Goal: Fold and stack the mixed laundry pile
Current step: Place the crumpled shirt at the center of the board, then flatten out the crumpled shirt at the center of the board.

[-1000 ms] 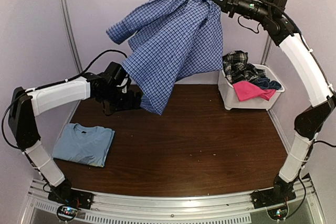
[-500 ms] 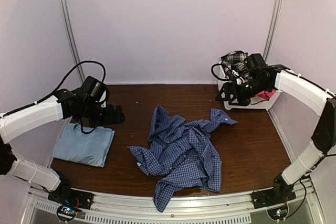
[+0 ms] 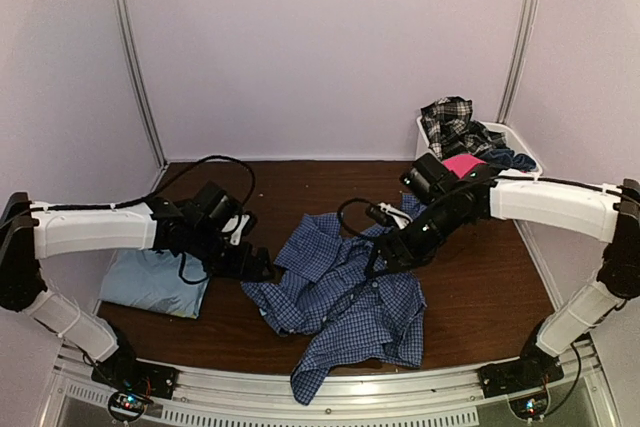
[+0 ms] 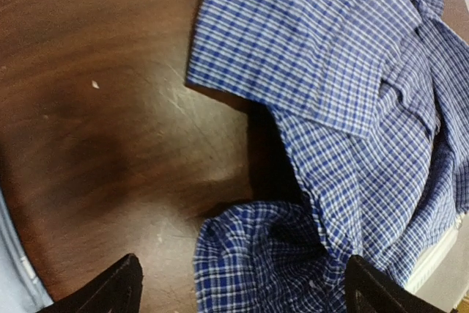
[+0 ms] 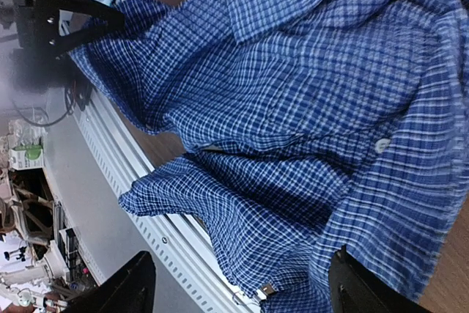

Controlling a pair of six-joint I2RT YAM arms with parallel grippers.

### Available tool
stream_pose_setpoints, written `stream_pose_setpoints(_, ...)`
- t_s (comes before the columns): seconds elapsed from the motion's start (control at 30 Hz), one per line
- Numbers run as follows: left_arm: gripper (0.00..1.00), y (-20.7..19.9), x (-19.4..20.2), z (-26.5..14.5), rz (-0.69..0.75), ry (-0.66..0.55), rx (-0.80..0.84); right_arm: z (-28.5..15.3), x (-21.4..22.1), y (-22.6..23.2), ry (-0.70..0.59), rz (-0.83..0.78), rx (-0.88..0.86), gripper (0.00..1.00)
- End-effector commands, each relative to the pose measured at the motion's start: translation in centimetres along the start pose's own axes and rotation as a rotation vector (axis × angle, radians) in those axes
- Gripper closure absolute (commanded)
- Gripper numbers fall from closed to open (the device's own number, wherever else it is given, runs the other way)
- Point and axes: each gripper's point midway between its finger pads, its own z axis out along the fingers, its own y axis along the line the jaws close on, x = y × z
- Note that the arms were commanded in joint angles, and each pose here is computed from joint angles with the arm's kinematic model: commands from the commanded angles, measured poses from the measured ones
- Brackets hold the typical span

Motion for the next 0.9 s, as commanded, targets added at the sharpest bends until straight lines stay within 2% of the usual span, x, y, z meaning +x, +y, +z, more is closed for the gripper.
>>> stream_pose_setpoints(0.0, 0.02, -2.8, 1.9, 0.0, 0.086, 0.039, 0.173, 4.2, 2.9, -0.3, 0.112, 0.049, 0.025, 0.18)
stream_pose_setpoints(0.13, 0.04, -1.4, 5.6, 1.8, 0.105, 0.173, 0.169, 5.9, 5.6, -6.4, 0.181, 0.146, 0.229, 0.18)
stream_pose_setpoints(0.3, 0.23, -2.8, 6.9, 3.3, 0.089, 0.236, 0.291, 4.1, 6.1, -12.0, 0.159, 0.250, 0.428, 0.18)
stream_pose_setpoints(0.4, 0.42, -3.7, 5.6, 3.2, 0.113, 0.216, 0.354, 2.4, 6.0, -14.8, 0.121, 0.310, 0.515, 0.18)
stream_pose_setpoints(0.47, 0.61, -3.5, 3.8, 2.6, 0.109, 0.165, 0.367, 1.6, 5.8, -17.3, 0.104, 0.357, 0.558, 0.18)
stream_pose_setpoints(0.57, 0.84, -1.1, 0.0, 1.3, 0.037, 0.045, 0.338, 1.3, 4.0, -20.9, 0.081, 0.384, 0.603, 0.18)
stream_pose_setpoints(0.63, 1.00, 1.3, -2.2, 0.2, -0.028, -0.028, 0.298, 0.6, 0.6, -22.0, 0.057, 0.359, 0.635, 0.19)
stream_pose_setpoints(0.73, 1.00, 3.3, -5.3, -2.0, -0.032, -0.131, 0.217, -1.7, -3.8, -21.1, 0.014, 0.304, 0.666, 0.19)
stream_pose_setpoints(0.87, 1.00, 3.1, -6.3, -3.7, 0.041, -0.186, 0.186, -5.2, -7.3, -16.9, -0.093, 0.228, 0.632, 0.19)
